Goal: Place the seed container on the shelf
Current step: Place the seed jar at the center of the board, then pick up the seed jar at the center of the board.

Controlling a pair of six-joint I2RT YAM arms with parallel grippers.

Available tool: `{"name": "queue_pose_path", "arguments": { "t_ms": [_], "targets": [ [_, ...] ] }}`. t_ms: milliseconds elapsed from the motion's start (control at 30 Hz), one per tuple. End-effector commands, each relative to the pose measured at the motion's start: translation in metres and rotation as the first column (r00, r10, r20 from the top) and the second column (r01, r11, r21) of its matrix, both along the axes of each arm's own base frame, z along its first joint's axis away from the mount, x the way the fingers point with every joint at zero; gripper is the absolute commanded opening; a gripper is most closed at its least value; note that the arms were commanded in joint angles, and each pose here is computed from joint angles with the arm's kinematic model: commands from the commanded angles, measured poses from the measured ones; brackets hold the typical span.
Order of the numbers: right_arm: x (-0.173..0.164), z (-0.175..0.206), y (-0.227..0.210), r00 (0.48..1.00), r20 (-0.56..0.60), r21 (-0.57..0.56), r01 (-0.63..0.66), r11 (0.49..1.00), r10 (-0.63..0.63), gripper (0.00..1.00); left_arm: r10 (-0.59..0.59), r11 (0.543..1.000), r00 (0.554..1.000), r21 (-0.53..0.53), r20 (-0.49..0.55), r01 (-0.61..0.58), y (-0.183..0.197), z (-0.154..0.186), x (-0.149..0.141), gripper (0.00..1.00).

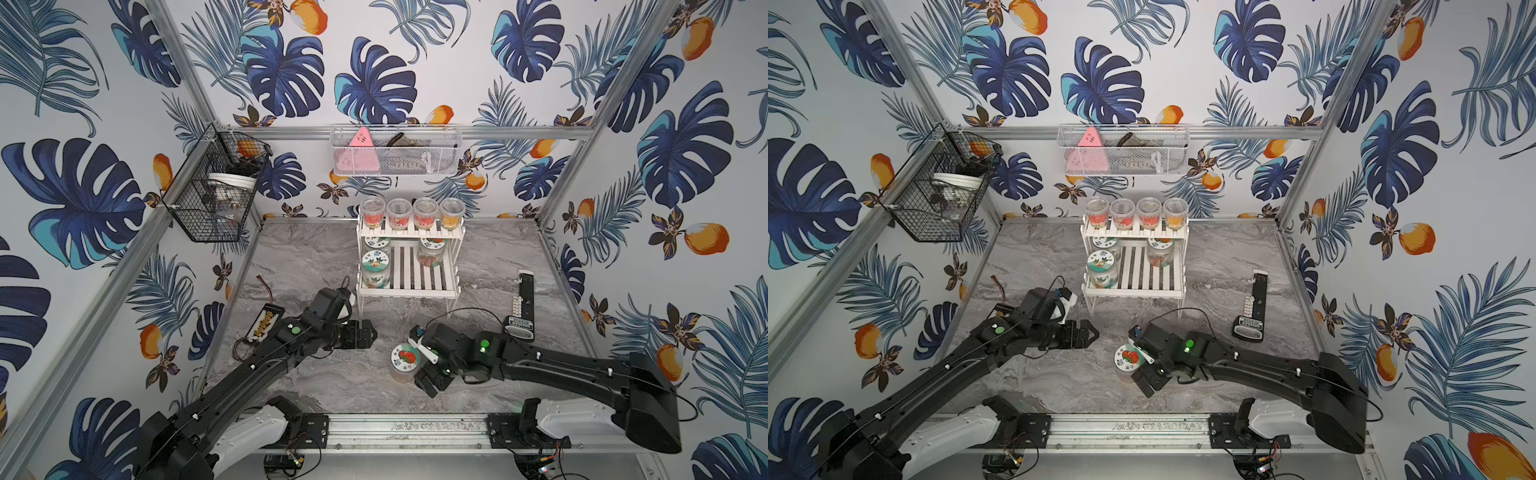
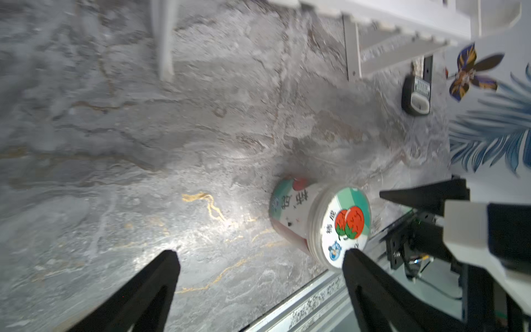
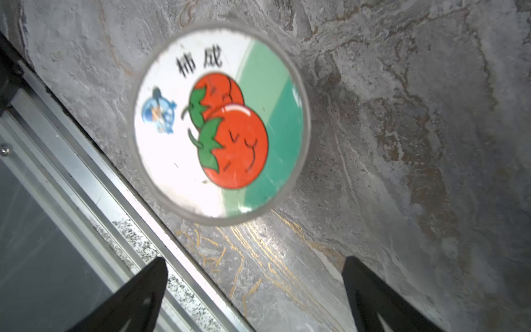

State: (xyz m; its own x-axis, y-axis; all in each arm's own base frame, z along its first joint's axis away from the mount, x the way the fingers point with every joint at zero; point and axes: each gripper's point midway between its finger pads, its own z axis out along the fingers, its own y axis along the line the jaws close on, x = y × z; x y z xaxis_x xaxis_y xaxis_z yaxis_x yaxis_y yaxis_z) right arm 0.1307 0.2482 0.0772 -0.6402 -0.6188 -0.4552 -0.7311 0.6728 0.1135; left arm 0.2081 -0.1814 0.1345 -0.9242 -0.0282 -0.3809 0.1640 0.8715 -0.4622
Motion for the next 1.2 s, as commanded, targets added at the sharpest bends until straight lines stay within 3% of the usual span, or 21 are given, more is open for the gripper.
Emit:
{"name": "queue_pose_path", "arguments": {
  "t_ms": [0,233,433,767,1167],
  "targets": [
    [0.028,0.033,0.04,0.972,0.232,0.35,-0.041,0.936,-0.044,0.99,-0.097,0.989,0.991,0.118,0.095,0.085,-0.021,-0.002,0.0,0.94],
    [0.031,-0.002,0.034,0.953,0.303,0.328,-0.082,0.941,-0.022,0.98,-0.335,0.883,0.926,0.402,0.176,0.243,-0.079,-0.013,-0.017,0.98],
    [0.029,-0.005,0.017,0.939,0.327,0.42,-0.044,0.907,-0.105,0.97,-0.391,0.863,0.9,0.418,0.194,0.284,-0.097,-0.019,-0.027,0.99],
    [0.027,-0.011,-0.002,0.931,0.325,0.451,0.0,0.892,-0.165,0.99,-0.448,0.811,0.879,0.488,0.164,0.322,-0.112,-0.041,-0.028,0.99],
    [0.024,-0.005,0.006,0.934,0.335,0.461,-0.047,0.886,-0.124,0.99,-0.396,0.822,0.902,0.505,0.172,0.265,-0.106,-0.036,-0.02,0.88]
  ]
}}
